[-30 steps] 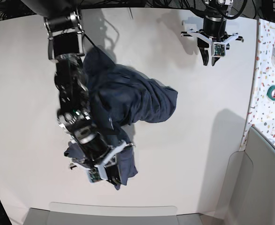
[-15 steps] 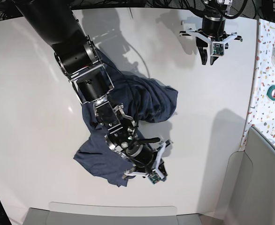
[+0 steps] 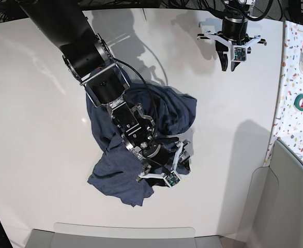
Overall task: Layout the t-shirt on the table in an organized manner, then fold the t-shirt properly
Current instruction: 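Drag the shirt edge with the right gripper across the table, then release the shirt and pull the right gripper back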
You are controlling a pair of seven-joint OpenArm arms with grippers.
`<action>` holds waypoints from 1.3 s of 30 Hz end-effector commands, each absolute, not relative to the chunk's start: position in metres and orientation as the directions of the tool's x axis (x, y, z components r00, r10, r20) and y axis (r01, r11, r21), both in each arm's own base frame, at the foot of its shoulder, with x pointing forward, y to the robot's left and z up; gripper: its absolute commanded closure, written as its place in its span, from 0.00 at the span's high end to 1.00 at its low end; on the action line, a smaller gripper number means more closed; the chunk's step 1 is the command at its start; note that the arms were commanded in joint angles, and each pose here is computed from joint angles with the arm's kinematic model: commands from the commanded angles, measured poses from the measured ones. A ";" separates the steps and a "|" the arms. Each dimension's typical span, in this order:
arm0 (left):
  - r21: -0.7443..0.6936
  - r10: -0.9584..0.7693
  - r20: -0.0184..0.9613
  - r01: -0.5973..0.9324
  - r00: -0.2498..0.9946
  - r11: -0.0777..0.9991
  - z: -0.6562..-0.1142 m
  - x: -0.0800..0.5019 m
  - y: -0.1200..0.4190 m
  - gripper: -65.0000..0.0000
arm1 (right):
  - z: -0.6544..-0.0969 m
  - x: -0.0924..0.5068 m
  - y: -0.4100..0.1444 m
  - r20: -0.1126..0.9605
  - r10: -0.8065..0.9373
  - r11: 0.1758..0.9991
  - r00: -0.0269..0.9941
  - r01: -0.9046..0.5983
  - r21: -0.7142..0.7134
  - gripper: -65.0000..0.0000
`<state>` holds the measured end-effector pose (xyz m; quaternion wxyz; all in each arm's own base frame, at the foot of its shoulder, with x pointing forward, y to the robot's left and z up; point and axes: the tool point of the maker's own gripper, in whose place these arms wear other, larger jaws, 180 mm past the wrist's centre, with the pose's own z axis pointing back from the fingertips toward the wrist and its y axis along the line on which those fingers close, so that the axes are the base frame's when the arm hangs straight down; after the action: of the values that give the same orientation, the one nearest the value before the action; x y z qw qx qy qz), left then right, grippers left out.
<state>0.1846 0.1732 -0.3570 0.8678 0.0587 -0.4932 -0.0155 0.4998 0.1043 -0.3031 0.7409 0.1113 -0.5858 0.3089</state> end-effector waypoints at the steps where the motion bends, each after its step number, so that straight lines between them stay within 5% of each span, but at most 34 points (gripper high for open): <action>1: 0.120 -0.089 0.872 -0.034 0.481 0.992 -0.348 0.187 0.174 0.20 | -0.252 0.516 0.109 0.964 0.266 0.800 0.014 -0.561 -0.213 0.65; 5: 0.120 -0.089 0.871 -0.033 0.483 0.992 -0.349 0.186 0.174 0.20 | -0.204 0.536 0.067 0.996 0.084 0.889 -0.011 -0.450 -0.080 0.65; 8: 0.120 -0.089 0.869 -0.033 0.487 0.992 -0.350 0.184 0.174 0.20 | -0.211 0.552 0.000 0.988 -0.117 0.945 0.097 -0.297 0.140 0.65; 11: 0.120 -0.089 0.869 -0.033 0.487 0.992 -0.350 0.184 0.174 0.20 | -0.233 0.560 -0.065 0.937 -0.279 0.941 0.208 -0.136 0.311 0.65; 17: 0.120 -0.089 0.869 -0.033 0.486 0.992 -0.349 0.185 0.174 0.20 | -0.271 0.558 -0.131 0.866 -0.390 0.915 0.313 0.023 0.403 0.65; 25: 0.120 -0.089 0.869 -0.033 0.486 0.992 -0.349 0.185 0.174 0.20 | -0.312 0.564 -0.145 0.783 -0.439 0.891 0.441 0.101 0.443 0.65; 39: 0.120 -0.087 0.861 -0.033 0.501 0.992 -0.355 0.182 0.174 0.20 | -0.306 0.569 -0.145 0.733 -0.538 0.833 0.417 0.130 0.537 0.65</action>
<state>0.1797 0.1737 -0.3642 0.8735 0.0584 -0.4831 -0.0146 0.5507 -0.1441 -0.3398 0.8375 0.1942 -0.4671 -0.2068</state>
